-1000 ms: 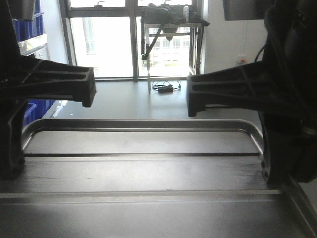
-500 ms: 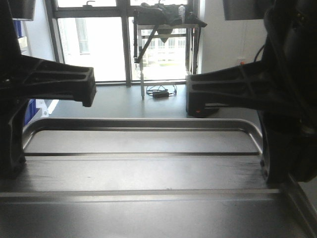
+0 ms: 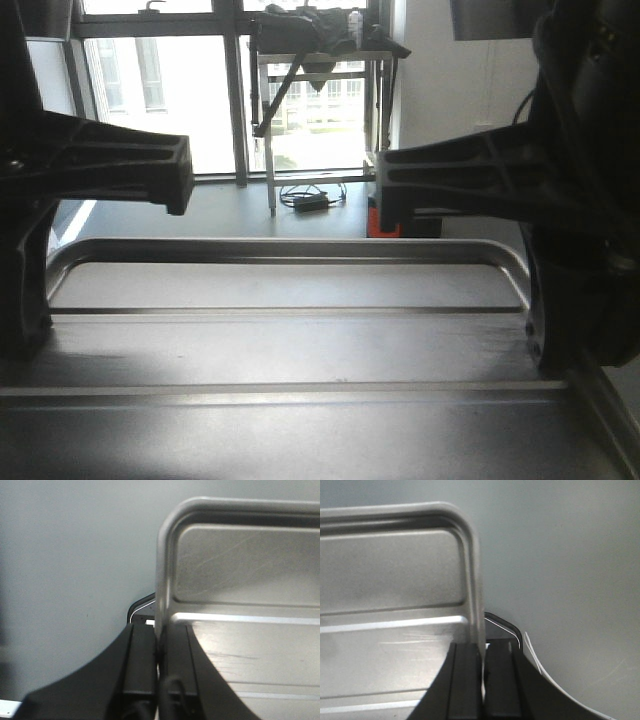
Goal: Grab silver tray and place in blue box
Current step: 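Hold the tray with both grippers while the base turns away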
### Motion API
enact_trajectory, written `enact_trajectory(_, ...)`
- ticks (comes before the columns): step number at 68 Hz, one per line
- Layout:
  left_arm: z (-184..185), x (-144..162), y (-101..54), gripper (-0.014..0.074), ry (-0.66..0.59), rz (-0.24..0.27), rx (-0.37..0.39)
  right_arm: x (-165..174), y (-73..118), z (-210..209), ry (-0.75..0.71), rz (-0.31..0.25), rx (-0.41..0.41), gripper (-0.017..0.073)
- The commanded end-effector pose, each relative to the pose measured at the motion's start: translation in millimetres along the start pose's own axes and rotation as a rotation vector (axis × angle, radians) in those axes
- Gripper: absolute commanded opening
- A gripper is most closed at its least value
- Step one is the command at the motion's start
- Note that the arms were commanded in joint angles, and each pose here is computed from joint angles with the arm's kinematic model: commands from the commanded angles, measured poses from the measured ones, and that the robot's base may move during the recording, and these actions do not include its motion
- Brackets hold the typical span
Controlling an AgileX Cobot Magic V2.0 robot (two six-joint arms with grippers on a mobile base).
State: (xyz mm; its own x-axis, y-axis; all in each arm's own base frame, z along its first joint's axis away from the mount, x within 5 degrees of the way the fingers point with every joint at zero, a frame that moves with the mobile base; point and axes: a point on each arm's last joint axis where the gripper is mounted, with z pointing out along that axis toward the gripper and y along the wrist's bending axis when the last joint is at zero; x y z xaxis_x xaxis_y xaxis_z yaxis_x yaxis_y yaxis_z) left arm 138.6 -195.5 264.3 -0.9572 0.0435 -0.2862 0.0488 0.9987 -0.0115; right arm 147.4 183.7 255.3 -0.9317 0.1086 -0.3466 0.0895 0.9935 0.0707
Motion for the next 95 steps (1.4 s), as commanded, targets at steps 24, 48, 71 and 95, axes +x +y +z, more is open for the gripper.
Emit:
enact_trajectory(24, -16.1, -2.8, -2.6, -0.0092, -0.039, -0.004, 0.065, -10.8, 2.2, -14.2, -0.077, 0.005, -0.069, 0.006)
enact_trajectory(48, -16.1, -3.2, -2.5, -0.0092, -0.043, -0.002, 0.064, -10.8, 2.2, -14.2, -0.077, 0.005, -0.069, 0.006)
enact_trajectory(71, -16.1, -3.2, -2.5, -0.0092, -0.043, -0.002, 0.064, -10.8, 2.2, -14.2, -0.077, 0.005, -0.069, 0.006)
enact_trajectory(95, -16.1, -3.2, -2.5, -0.0092, -0.043, -0.002, 0.064, -10.8, 2.1, -14.2, -0.078, 0.005, -0.069, 0.006)
